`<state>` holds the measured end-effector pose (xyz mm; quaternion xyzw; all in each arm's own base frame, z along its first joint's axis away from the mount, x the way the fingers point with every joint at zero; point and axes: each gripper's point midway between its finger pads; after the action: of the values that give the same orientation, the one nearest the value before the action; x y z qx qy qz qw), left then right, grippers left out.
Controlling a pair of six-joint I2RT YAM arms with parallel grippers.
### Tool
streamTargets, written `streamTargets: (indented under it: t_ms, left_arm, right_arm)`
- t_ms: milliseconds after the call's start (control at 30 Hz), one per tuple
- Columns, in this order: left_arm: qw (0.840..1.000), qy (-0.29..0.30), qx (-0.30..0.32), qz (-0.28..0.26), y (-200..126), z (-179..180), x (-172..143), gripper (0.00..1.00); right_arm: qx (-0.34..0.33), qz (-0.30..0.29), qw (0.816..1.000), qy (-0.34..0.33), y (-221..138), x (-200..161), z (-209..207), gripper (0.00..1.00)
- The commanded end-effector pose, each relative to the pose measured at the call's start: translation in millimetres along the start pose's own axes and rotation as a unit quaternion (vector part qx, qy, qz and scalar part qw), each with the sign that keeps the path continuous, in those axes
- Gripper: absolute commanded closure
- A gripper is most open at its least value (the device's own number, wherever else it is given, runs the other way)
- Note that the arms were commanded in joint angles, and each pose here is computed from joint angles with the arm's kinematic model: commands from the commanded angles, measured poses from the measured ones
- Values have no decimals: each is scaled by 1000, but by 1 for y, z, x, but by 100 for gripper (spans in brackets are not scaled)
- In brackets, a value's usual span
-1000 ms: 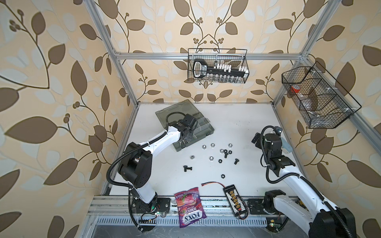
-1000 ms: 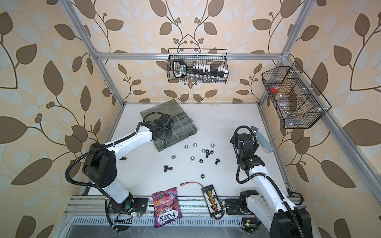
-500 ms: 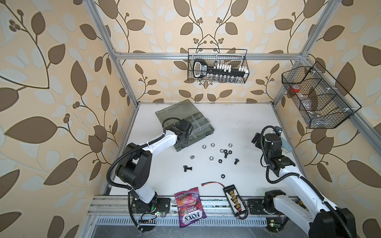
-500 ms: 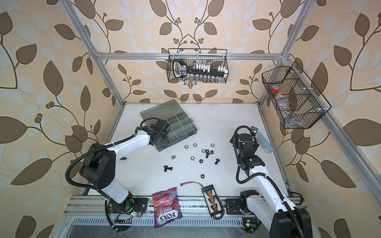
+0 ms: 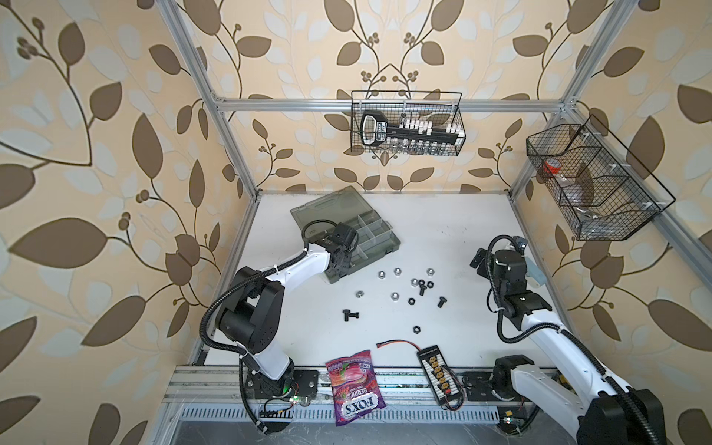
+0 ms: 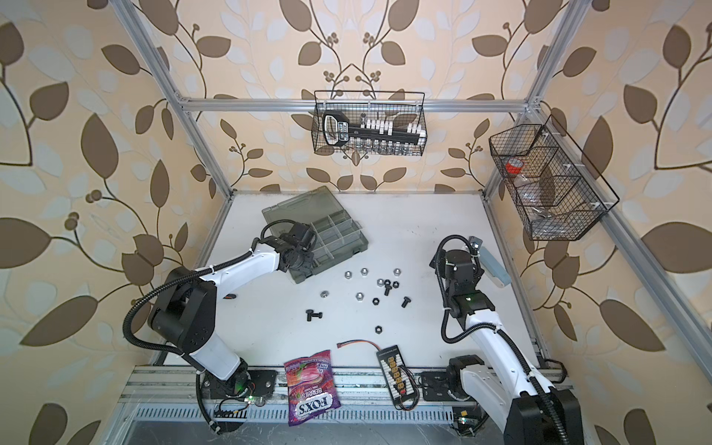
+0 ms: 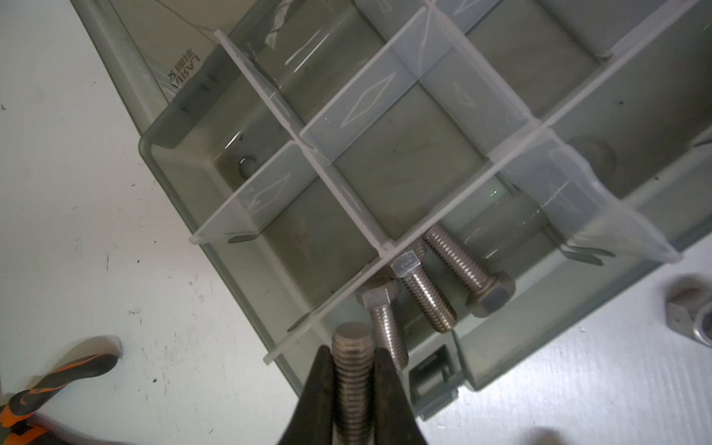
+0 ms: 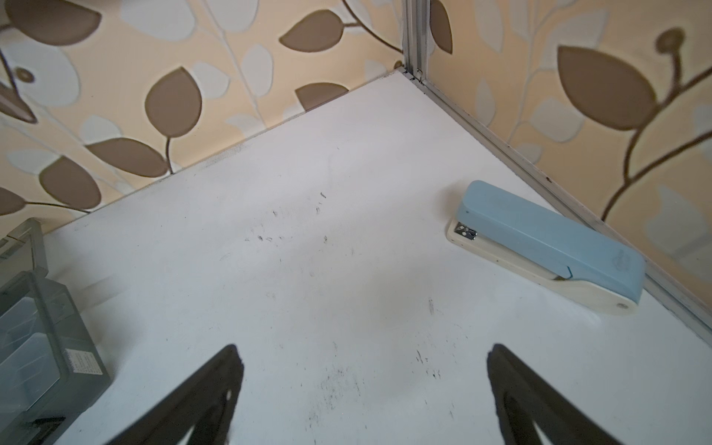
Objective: Sort the screws and nuts into containers
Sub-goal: Place the screw into the container.
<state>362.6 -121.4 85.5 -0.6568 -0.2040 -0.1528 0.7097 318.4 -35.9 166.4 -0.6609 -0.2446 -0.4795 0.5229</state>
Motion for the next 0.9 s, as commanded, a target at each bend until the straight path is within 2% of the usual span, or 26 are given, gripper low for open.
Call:
streamTargets:
  t_ms: [0, 200, 500, 633, 733, 867]
  left_arm:
    - [1000, -2, 25, -9, 4, 13, 1, 91]
    - [1000, -2, 25, -6, 6, 14, -2, 73]
    - [1000, -10, 9, -12, -3, 9, 5, 68]
    - [999, -29, -13, -22, -18, 6, 10, 65]
    - [997, -51, -37, -33, -31, 2, 15, 59]
    - [994, -75, -68, -49, -47, -2, 21, 50]
  right_arm:
    - [4, -7, 1000, -1, -3, 7, 2, 0]
    - [9, -6, 1000, -2, -3, 6, 4, 0]
    - [22, 5, 1000, -1, -4, 2, 8, 1]
    - [61, 23, 998, 0, -6, -4, 20, 0]
    - [96, 39, 995, 4, -9, -11, 32, 2]
    - [120, 69, 990, 5, -13, -20, 42, 9]
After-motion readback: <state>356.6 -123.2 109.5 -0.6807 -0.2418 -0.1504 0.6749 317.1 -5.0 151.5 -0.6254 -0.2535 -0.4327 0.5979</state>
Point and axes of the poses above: each gripper's point midway between its finger pads, its own y axis out along the fingers, its own z axis along the line the jaws close on, x = y × z, and after that the axes turned 13 degrees about -y, right-handed
